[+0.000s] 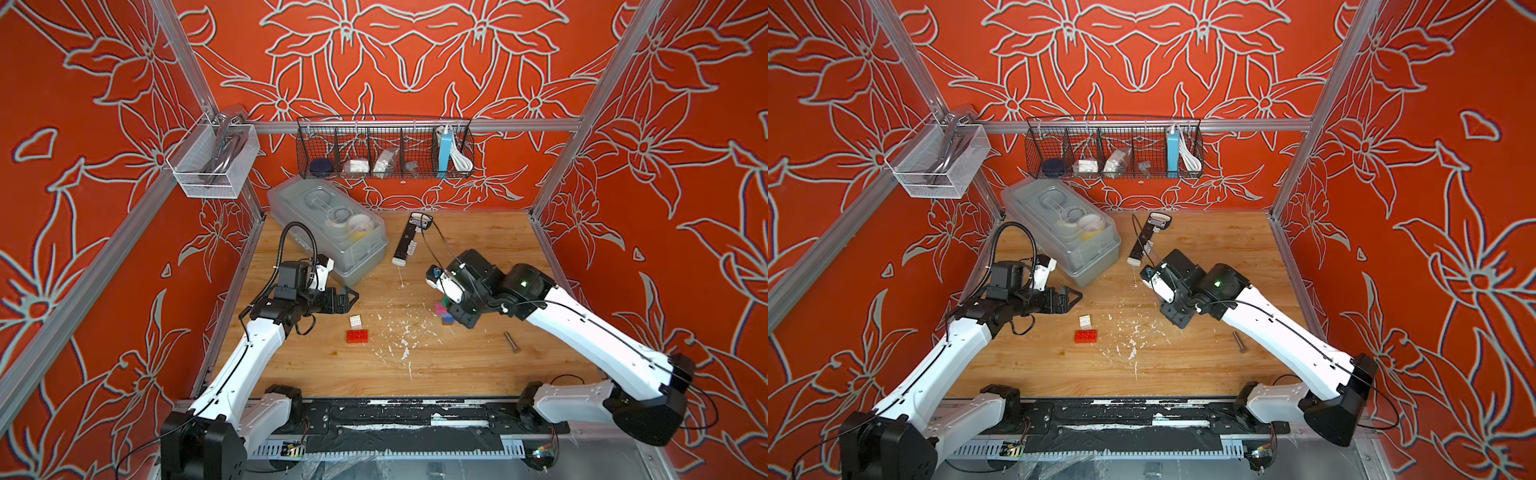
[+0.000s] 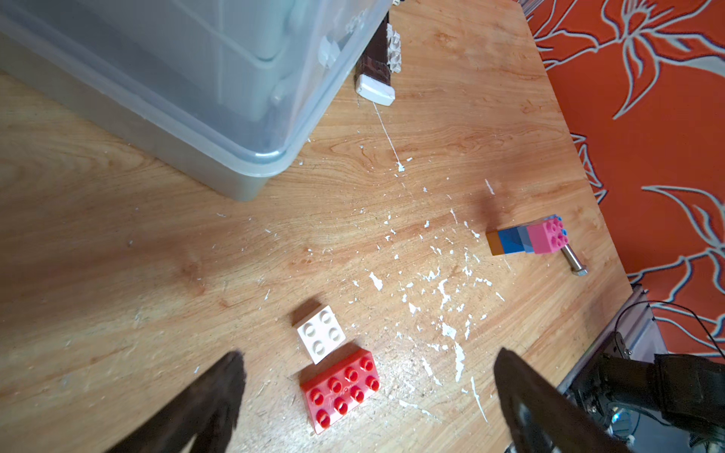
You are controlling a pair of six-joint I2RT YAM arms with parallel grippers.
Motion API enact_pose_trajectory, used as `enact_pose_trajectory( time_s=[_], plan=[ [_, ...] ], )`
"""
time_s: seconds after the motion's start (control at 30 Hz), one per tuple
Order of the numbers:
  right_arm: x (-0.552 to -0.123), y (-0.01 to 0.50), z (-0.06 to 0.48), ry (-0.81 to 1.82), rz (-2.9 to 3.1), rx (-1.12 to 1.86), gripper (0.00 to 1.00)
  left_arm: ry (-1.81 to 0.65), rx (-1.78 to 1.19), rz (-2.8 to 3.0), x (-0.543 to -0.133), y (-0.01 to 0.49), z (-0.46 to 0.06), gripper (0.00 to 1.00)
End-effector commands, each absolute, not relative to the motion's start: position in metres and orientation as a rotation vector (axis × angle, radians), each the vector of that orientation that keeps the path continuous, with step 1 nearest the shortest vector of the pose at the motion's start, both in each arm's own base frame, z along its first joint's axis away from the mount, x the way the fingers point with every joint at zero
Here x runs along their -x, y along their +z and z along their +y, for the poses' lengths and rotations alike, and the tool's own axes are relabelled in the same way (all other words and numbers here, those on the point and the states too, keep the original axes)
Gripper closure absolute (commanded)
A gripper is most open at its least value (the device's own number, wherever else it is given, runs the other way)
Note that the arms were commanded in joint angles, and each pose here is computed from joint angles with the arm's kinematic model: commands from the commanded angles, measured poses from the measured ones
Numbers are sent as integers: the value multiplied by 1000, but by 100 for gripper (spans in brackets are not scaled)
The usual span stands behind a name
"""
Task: Assemble a spoon with lego
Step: Pick up the lego brick from the center of the board, then assemble the lego brick with the lego brick.
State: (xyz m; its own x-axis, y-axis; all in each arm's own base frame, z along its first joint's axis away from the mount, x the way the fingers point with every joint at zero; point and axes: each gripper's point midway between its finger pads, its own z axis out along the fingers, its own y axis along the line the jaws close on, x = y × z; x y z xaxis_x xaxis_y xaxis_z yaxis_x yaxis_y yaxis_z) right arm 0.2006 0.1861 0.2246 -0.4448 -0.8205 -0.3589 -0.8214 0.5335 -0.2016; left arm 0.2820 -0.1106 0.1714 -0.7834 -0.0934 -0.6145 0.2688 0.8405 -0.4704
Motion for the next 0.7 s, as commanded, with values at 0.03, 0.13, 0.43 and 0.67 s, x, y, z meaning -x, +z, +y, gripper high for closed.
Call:
enact_pose_trajectory(
  time_s=[0.03, 0.13, 0.43, 0.67],
  plan=[
    [-185, 198, 148, -162, 2204, 1785, 100, -763, -180, 2325, -282, 178, -119, 2],
    [-194, 183, 135, -238, 2085, 1944, 100, -773, -198, 2322, -280, 179, -122, 2],
    [-231, 162, 153, -115, 1894, 2064, 100, -837, -446, 2263, -254, 175, -174, 2],
    [-241, 155, 163, -68, 1859, 2152, 100, -811, -750, 2078, -221, 163, -223, 2]
  ],
)
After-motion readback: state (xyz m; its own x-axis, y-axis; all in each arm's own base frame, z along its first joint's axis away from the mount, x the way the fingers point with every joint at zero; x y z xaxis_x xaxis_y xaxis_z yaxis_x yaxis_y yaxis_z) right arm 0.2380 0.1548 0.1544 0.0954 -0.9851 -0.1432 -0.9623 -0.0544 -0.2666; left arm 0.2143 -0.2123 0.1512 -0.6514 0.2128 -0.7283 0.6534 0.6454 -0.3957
